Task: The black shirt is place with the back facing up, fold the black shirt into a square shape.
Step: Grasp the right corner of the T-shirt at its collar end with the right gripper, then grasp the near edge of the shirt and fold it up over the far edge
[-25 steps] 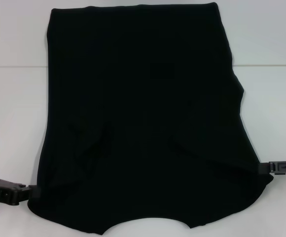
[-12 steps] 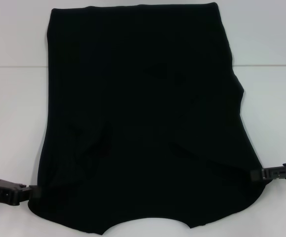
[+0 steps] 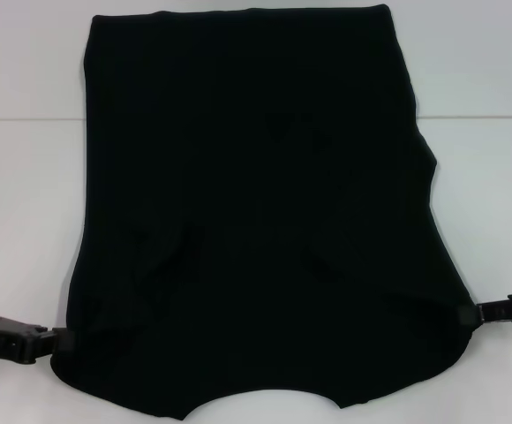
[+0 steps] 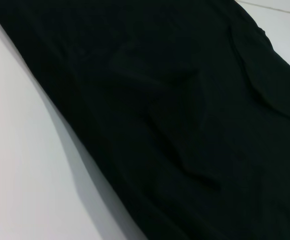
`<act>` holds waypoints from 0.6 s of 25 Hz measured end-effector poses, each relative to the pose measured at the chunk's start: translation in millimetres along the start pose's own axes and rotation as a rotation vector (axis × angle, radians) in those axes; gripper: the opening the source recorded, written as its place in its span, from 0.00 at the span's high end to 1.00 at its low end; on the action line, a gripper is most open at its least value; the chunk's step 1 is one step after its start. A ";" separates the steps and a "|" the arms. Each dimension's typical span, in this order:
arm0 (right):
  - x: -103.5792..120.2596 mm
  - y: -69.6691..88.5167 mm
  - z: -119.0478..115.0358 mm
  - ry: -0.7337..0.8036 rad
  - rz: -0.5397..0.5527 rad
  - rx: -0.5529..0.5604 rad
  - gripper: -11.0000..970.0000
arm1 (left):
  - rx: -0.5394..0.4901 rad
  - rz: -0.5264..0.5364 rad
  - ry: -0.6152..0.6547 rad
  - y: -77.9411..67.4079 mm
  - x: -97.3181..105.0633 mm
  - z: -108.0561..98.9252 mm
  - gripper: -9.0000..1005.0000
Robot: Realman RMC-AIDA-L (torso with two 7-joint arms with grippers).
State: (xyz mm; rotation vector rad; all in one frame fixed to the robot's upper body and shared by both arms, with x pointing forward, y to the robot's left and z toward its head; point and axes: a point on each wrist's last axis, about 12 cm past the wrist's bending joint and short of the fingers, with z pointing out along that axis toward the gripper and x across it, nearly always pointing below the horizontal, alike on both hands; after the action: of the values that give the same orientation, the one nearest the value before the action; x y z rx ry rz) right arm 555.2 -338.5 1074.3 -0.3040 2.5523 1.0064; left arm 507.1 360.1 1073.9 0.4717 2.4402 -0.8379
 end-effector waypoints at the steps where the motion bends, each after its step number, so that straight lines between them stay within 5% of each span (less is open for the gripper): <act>1: 0.6 -0.3 -0.1 0.000 0.002 0.001 0.45 | 0.000 0.001 0.000 -0.1 -0.2 0.1 0.98; 4: 3.3 -1.9 -1.0 -0.003 0.009 0.003 0.51 | 0.001 0.002 0.001 -0.3 -0.5 0.4 0.98; 7: 4.6 -3.0 -2.0 -0.005 0.011 0.006 0.77 | 0.002 0.003 0.002 -0.4 -0.6 0.7 0.98; 12: 7.0 -5.8 -6.0 -0.007 0.010 0.013 0.93 | 0.012 -0.002 0.007 -1.3 0.2 -0.5 0.98; 15: 12.2 -8.5 -9.8 -0.002 0.016 0.014 0.93 | 0.028 -0.009 0.013 -2.9 1.5 -2.5 0.98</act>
State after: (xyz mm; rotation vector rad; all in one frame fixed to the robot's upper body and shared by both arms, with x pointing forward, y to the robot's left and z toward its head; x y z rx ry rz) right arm 544.4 -352.2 1070.6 -0.2793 2.5625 0.9928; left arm 503.7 359.8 1076.1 0.4784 2.4473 -0.8763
